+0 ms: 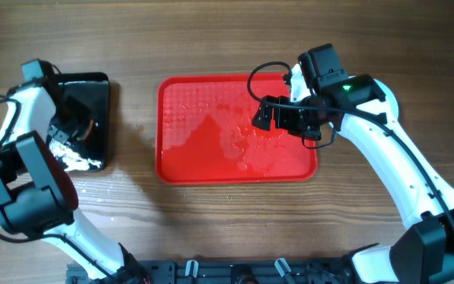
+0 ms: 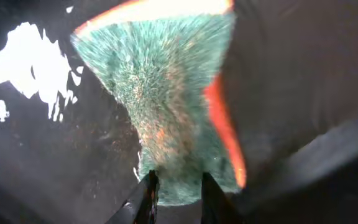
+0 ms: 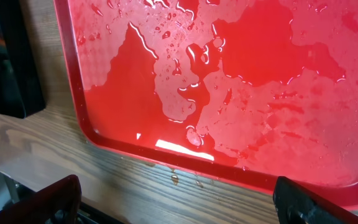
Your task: Clean dirty plates on tray and stack at the side
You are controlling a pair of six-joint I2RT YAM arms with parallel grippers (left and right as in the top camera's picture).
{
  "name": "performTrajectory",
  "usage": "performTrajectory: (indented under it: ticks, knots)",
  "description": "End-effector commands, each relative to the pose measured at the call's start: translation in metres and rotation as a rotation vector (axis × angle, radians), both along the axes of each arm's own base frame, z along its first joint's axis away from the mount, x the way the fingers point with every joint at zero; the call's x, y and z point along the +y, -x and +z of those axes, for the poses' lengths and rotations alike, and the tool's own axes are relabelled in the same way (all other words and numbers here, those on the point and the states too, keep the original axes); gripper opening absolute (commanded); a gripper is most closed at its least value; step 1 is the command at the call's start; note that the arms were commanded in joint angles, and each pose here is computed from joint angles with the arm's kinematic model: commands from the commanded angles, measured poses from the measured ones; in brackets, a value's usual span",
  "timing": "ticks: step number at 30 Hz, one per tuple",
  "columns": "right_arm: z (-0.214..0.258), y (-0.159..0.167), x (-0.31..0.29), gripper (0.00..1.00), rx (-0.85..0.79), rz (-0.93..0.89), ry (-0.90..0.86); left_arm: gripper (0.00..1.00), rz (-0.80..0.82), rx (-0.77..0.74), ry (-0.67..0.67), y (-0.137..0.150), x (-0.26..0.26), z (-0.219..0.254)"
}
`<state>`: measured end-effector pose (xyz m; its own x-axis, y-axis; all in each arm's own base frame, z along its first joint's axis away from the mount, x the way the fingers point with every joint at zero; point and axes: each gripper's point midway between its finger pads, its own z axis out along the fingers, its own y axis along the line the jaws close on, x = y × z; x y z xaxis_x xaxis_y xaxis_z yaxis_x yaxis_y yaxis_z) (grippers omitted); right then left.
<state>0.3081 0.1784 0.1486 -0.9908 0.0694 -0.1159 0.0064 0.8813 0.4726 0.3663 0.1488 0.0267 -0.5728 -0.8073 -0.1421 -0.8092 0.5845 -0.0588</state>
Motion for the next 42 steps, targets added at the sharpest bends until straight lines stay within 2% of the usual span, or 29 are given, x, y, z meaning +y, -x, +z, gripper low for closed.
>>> performTrajectory:
  ticks: [1, 4, 9, 21, 26, 31, 36, 39, 42]
  knots:
    - [-0.003, 0.000, -0.001, 1.00, -0.008, 0.014, 0.017, 0.22, 0.003, -0.189, -0.087, -0.031, 0.017, 0.075]
    - [-0.003, 0.000, -0.001, 1.00, -0.008, 0.014, 0.017, 0.25, 0.014, -0.231, -0.142, -0.036, 0.025, 0.089]
    - [-0.003, 0.000, -0.001, 1.00, -0.008, 0.015, 0.018, 0.26, 0.050, -0.166, -0.252, -0.029, 0.047, 0.078]
    - [-0.003, 0.000, -0.001, 1.00, -0.008, 0.014, 0.018, 0.26, 0.048, 0.015, -0.194, -0.019, 0.051, -0.005]
    - [-0.003, 0.001, -0.001, 1.00, -0.003, 0.011, 0.018, 0.29, 0.047, 0.042, -0.188, -0.015, 0.050, -0.012]
    - [-0.004, 0.003, -0.002, 1.00, 0.008, 0.012, 0.021, 0.28, 0.046, -0.044, -0.161, -0.025, 0.044, 0.022]
    - [-0.001, 0.006, 0.002, 1.00, 0.017, 0.021, -0.008, 0.33, 0.006, -0.273, -0.057, -0.043, 0.016, 0.097]
    - [0.007, 0.009, 0.006, 1.00, 0.012, 0.032, -0.041, 0.40, -0.028, -0.410, -0.010, -0.044, -0.003, 0.146]
    - [0.023, 0.016, 0.006, 1.00, -0.015, 0.038, -0.062, 0.52, -0.056, -0.551, 0.038, -0.036, -0.024, 0.200]
